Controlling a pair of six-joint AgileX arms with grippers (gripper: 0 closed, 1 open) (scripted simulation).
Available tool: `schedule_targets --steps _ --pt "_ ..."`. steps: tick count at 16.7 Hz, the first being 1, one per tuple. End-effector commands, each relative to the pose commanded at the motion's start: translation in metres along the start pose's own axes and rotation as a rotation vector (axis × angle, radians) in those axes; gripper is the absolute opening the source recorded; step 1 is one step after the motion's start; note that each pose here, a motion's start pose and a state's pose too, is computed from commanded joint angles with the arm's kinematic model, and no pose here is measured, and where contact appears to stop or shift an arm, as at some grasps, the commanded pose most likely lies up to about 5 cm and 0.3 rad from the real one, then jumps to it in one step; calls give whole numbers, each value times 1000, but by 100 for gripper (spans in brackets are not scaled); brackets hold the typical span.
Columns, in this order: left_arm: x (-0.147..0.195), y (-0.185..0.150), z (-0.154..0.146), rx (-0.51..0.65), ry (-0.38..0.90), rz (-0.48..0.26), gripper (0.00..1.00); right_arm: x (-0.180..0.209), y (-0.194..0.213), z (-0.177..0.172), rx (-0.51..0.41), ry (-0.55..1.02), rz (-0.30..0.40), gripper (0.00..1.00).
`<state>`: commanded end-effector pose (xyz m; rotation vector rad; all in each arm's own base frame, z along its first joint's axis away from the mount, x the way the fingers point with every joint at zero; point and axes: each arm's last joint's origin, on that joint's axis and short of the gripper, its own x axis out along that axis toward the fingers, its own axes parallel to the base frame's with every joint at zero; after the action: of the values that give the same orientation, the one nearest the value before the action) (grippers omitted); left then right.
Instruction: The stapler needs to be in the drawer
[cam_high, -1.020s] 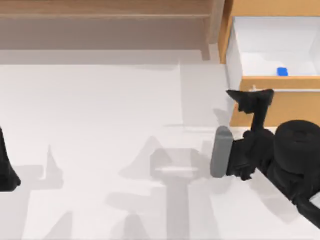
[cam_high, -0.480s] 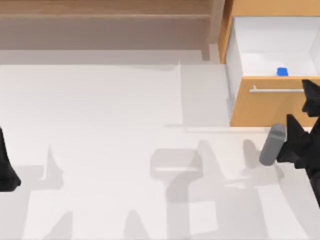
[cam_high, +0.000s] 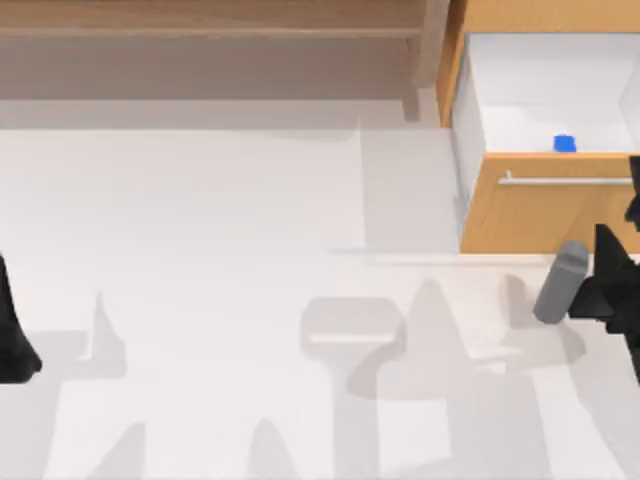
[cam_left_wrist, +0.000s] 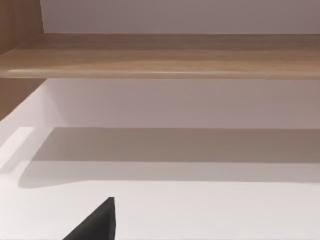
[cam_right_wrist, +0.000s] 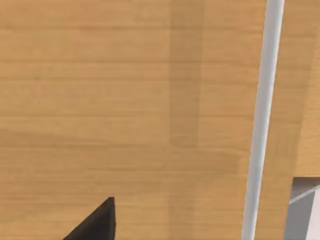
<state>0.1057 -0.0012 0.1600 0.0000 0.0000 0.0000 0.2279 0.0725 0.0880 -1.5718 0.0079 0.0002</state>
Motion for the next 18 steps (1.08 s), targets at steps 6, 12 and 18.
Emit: schedule_targets --steps 6,12,18 --pt "0 0 0 0 0 0 100 22 -1 -1 1 5 -5 100" --pt "0 0 0 0 0 0 100 25 -1 -1 1 5 -5 92" --pt "0 0 0 0 0 0 100 25 -1 -1 1 5 -5 47"
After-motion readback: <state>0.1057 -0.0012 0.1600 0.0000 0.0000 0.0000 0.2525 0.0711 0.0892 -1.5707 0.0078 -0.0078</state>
